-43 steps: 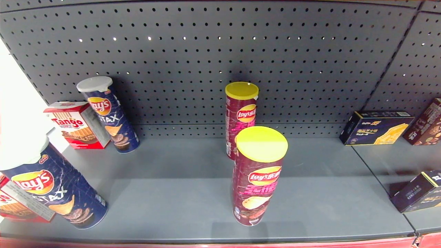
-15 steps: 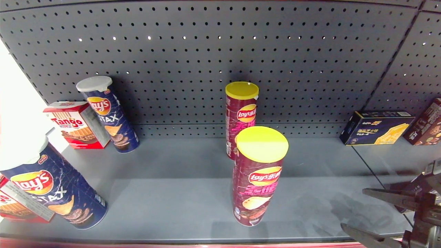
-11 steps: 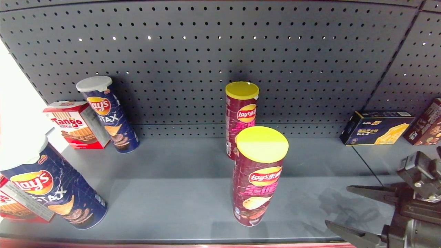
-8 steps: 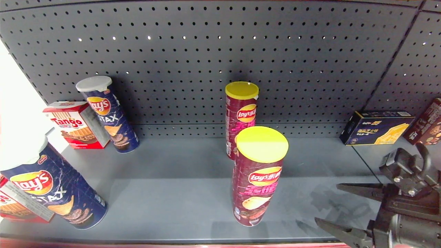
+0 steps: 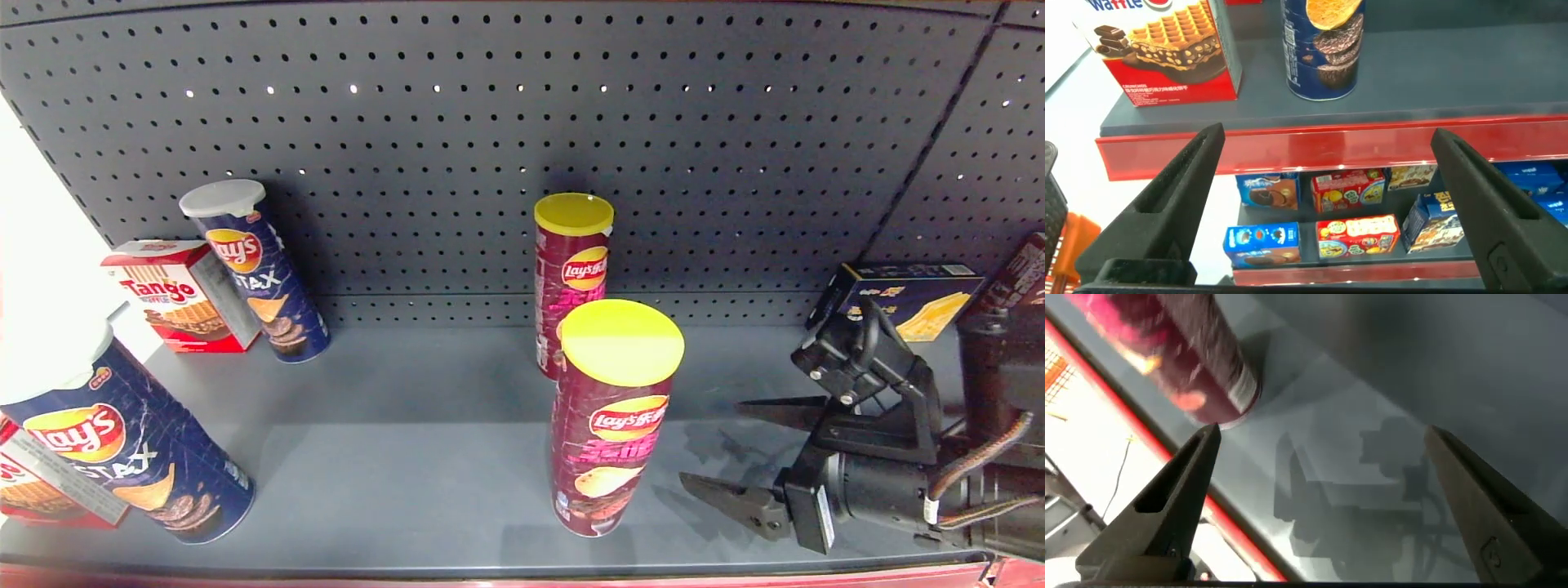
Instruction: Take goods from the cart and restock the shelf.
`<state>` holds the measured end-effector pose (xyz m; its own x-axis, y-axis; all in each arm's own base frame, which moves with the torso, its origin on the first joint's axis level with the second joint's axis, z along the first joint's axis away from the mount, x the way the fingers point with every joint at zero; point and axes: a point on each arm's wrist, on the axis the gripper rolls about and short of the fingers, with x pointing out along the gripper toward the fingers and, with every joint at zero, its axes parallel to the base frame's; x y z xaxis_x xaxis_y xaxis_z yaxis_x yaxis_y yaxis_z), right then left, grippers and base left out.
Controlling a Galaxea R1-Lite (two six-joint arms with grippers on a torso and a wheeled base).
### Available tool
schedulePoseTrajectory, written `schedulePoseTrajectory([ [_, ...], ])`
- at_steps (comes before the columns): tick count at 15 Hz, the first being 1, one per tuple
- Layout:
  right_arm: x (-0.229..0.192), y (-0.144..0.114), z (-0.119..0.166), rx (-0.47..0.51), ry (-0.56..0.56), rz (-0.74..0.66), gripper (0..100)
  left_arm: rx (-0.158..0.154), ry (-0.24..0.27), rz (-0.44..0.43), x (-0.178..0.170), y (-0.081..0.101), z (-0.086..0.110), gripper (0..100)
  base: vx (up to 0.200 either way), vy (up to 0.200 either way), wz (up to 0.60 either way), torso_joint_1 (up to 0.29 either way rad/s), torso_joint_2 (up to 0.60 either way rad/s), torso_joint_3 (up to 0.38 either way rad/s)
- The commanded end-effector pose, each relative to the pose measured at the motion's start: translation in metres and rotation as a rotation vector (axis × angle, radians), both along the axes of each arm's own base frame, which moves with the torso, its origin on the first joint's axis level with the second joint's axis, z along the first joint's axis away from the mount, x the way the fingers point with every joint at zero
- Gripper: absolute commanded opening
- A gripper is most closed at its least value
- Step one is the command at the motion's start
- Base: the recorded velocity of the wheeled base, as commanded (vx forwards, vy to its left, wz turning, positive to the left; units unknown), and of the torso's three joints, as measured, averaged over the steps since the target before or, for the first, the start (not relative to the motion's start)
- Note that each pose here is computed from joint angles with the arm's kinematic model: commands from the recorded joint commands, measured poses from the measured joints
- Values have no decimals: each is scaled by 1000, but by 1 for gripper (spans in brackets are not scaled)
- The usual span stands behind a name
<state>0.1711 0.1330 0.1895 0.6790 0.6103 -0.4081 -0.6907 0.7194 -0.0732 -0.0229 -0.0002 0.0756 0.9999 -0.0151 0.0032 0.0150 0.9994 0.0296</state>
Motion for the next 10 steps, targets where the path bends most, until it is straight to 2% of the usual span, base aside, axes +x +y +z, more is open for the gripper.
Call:
schedulePoseTrajectory([
  [1,11,11,-3,-16,12,-3,100,-2,2,0,0,0,0,100,0,0,0,0,0,0],
  [10,19,28,-5,-19,15,32,100,-8,2,0,0,0,0,100,0,0,0,0,0,0],
])
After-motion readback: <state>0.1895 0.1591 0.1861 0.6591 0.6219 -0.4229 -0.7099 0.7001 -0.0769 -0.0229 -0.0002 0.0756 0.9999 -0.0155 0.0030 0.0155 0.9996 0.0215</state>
